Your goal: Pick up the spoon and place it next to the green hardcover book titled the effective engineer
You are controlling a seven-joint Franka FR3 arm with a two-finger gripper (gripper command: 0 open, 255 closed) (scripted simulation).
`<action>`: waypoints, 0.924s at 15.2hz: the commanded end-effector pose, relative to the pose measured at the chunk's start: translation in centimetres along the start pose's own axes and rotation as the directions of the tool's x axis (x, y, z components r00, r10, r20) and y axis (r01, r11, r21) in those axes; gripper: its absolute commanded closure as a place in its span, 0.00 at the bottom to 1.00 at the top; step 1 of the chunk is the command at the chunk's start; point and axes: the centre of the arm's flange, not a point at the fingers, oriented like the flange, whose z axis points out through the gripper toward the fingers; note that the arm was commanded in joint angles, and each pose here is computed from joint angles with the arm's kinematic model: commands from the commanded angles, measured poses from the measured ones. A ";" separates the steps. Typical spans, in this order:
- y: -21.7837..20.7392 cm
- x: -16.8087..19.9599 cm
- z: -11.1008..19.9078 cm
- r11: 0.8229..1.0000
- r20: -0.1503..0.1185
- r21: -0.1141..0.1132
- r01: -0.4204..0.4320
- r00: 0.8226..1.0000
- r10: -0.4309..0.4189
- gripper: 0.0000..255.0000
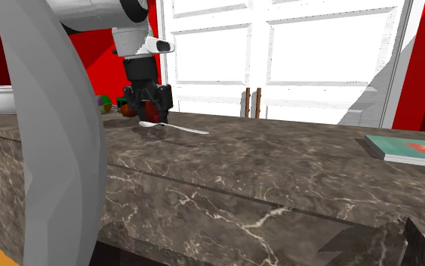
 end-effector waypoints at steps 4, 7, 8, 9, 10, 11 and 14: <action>0.0 0.4 -2.7 1.000 0.001 0.000 0.000 1.000 0.000 1.00; 2.7 0.6 -2.9 1.000 0.001 0.000 0.000 1.000 0.000 1.00; 4.0 0.7 -2.9 1.000 0.001 0.000 0.000 1.000 0.000 1.00; 5.3 0.8 -2.8 1.000 0.001 0.000 0.000 1.000 0.000 1.00; 6.6 0.9 -2.7 1.000 0.001 0.000 0.000 1.000 0.000 1.00; 7.9 1.0 -2.7 1.000 0.001 0.000 0.000 1.000 0.000 1.00; 11.9 1.3 -2.5 1.000 0.001 0.000 0.000 1.000 0.000 1.00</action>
